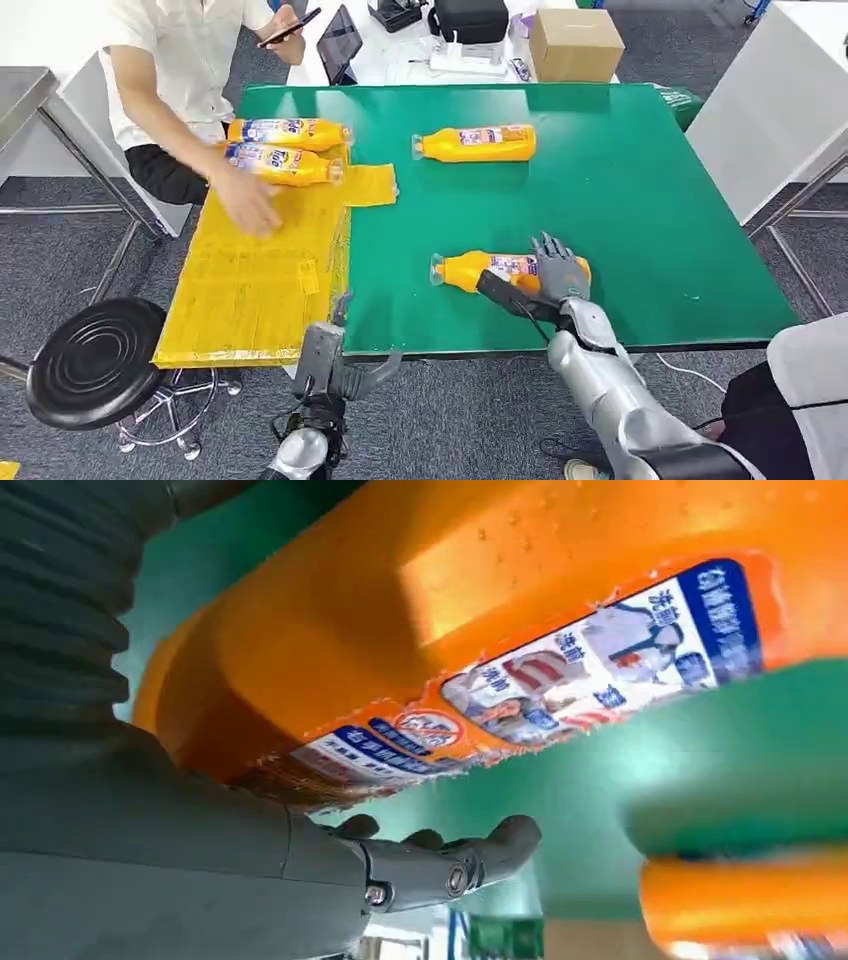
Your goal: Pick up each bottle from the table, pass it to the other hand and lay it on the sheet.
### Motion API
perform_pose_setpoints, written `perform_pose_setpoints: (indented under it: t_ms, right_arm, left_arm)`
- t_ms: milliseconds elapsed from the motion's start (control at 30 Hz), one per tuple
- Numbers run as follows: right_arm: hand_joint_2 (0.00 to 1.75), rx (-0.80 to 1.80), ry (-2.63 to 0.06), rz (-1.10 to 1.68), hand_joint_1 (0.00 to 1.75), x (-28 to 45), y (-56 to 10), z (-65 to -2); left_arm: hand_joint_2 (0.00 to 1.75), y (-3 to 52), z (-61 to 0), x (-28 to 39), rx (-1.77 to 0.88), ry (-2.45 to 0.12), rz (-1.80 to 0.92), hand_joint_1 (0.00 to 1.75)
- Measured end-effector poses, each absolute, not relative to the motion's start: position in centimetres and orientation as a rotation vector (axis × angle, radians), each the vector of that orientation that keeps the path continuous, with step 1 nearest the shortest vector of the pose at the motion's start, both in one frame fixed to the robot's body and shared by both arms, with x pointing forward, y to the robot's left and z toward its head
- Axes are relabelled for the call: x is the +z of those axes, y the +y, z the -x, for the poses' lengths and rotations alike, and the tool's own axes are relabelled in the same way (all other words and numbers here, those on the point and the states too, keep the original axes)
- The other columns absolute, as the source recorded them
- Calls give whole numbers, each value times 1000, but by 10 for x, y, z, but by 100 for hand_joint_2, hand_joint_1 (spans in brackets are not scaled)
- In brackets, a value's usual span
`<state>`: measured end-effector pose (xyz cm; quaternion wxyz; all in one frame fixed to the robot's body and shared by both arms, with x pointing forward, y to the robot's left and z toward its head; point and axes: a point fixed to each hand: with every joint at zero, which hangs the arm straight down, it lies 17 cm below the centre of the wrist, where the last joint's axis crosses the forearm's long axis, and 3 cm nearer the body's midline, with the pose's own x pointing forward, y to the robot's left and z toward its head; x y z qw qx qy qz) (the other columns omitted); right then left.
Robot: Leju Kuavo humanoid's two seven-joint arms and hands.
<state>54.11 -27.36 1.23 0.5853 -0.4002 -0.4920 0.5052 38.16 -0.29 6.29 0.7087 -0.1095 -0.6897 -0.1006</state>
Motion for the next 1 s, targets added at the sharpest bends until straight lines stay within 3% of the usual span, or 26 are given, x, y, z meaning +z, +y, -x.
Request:
perform_pose_setpoints:
  t_ms: [433,467,500,867,900,933,1000]
  right_arm:
    - [175,1296,-963,938,0,10,-284,-551]
    - [175,1300,-957,938,7,10,-285,-552]
    - [175,1307,-950,935,134,9,-285,-551]
    - [175,1356,-932,884,134,5,-281,-551]
    - [175,1356,-931,884,148,5,-281,-551]
    - [175,1356,-931,884,175,5,-281,-551]
    - [175,1356,-930,883,175,5,-282,-551]
  left_arm:
    - [175,-15,-377,60,-193,-1420,360,0]
    - [175,-16,-377,59,-193,-1416,363,0]
    - [175,-16,-377,59,-190,-1413,365,0]
    - [175,-16,-380,62,-194,-1424,360,0]
    - [175,-16,-380,63,-194,-1425,359,0]
    - [175,-16,-380,63,-194,-1425,359,0]
    - [175,-15,-381,63,-193,-1427,358,0]
